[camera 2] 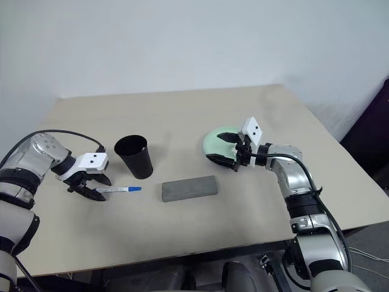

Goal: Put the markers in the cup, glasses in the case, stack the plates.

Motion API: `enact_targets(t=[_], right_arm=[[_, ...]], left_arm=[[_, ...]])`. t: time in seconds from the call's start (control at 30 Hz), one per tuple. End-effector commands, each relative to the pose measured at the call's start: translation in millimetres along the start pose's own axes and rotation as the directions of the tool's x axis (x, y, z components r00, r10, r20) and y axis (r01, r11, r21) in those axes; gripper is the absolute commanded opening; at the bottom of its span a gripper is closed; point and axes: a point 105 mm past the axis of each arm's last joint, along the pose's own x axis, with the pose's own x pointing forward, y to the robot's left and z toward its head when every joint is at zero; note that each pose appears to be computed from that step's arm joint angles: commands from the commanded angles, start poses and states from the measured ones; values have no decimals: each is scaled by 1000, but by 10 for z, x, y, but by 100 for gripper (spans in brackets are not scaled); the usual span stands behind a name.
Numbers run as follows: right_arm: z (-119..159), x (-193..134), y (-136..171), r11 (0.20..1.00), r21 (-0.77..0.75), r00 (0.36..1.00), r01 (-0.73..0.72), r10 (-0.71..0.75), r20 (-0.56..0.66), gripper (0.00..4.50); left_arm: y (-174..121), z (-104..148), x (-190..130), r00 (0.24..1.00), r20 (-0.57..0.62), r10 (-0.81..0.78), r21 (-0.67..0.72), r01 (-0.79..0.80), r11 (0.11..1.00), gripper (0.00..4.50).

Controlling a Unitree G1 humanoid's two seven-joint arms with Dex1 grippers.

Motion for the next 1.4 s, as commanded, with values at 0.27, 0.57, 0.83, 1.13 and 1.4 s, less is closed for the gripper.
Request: enact_targets(t=[0.27,0.57,0.83,1.13,1.4], right_arm=[[147,-48,-31,999,-45,1000,15,-14,24,444],[149,-39,-38,999,-46,999,19,-18,27,444],[147,-31,-36,999,-48,1000,12,-11,27,444],[145,-7,-27,999,-51,1000,-13,14,16,444],[151,34,-39,998,-58,1000,-17,18,14,444]], left_arm=[[41,30,-9,999,-35,-13,6,13,1000,291],[29,30,30,999,-25,-21,4,21,1000,29],[-13,128,4,998,58,-5,64,1,998,9],[-373,1021,-249,879,467,-93,214,-10,977,9],[-317,1725,-598,566,819,91,82,-272,959,9]])
